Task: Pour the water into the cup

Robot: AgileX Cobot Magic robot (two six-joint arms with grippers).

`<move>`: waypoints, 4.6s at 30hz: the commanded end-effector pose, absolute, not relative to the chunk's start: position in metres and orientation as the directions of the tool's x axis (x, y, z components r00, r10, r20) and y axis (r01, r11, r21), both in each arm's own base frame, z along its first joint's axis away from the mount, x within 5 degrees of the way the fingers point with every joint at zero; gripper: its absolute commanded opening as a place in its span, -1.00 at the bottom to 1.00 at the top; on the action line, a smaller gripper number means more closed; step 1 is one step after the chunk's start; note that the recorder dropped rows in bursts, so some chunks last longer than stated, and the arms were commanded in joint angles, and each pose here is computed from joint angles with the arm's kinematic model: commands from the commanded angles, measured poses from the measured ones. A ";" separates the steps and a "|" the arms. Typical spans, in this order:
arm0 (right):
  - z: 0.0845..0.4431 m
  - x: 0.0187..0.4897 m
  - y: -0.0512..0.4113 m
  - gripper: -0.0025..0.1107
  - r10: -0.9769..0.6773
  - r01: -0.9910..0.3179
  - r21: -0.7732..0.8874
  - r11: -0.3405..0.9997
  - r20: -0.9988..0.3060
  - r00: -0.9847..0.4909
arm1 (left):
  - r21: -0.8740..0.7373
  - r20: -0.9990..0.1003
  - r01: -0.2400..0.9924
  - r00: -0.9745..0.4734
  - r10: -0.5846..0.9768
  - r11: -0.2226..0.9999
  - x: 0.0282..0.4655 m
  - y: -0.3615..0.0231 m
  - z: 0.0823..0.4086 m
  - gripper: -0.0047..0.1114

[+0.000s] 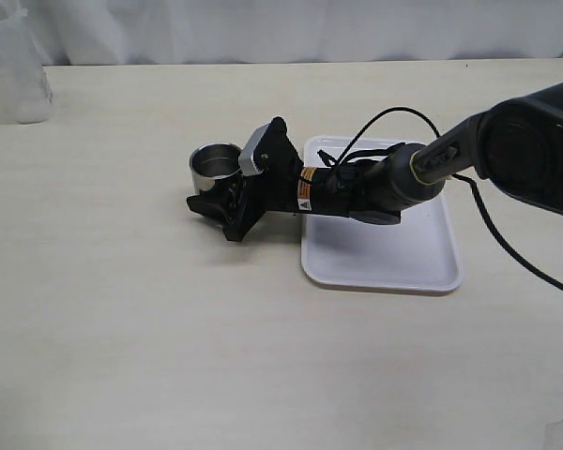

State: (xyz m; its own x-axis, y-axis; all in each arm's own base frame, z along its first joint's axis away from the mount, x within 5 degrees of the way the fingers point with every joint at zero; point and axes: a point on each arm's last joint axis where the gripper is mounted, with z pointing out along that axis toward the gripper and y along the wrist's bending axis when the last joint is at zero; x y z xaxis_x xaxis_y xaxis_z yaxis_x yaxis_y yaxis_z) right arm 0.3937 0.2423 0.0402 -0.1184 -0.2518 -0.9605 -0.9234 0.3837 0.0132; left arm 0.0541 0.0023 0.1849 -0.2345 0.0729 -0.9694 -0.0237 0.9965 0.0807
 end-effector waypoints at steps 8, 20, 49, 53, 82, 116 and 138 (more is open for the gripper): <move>0.033 0.393 0.240 -0.88 -0.286 -0.918 0.019 0.396 -0.947 -0.143 | 0.076 -0.972 -0.017 -0.222 0.071 0.997 0.054 0.002 0.185 -0.92; 0.033 0.393 0.241 -0.88 -0.285 -0.919 0.019 0.395 -0.948 -0.142 | 0.076 -0.972 -0.017 -0.222 0.071 0.997 0.054 0.002 0.185 -0.92; 0.038 0.400 0.238 -0.88 -0.200 -0.878 0.065 0.473 -0.963 -0.179 | 0.076 -0.972 -0.017 -0.222 0.071 0.997 0.054 0.002 0.185 -0.92; 0.047 0.400 0.239 -0.88 -0.234 -0.894 -0.007 0.448 -0.966 -0.109 | 0.076 -0.972 -0.017 -0.222 0.071 0.997 0.054 0.002 0.185 -0.92; 0.105 0.407 0.177 -0.88 -0.152 -0.839 -0.056 0.541 -0.988 -0.033 | 0.076 -0.972 -0.017 -0.222 0.071 0.997 0.054 0.002 0.185 -0.92; 0.044 0.393 0.072 0.00 -0.155 -0.721 0.024 0.693 -0.971 -0.181 | 0.076 -0.972 -0.017 -0.222 0.071 0.997 0.054 0.002 0.185 -0.92; 0.083 0.397 0.074 0.65 -0.131 -0.730 0.003 0.683 -0.983 -0.127 | 0.076 -0.972 -0.017 -0.222 0.071 0.997 0.054 0.002 0.185 -0.92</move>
State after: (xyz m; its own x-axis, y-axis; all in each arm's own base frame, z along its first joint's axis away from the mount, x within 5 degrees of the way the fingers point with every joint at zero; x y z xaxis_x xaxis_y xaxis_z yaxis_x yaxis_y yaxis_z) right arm 0.3964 0.0739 0.0713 -0.1379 -0.1556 -0.9782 -0.7257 0.6880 -0.0071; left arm 0.0541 0.0023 0.1849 -0.2345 0.0729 -0.9694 -0.0237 0.9965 0.0807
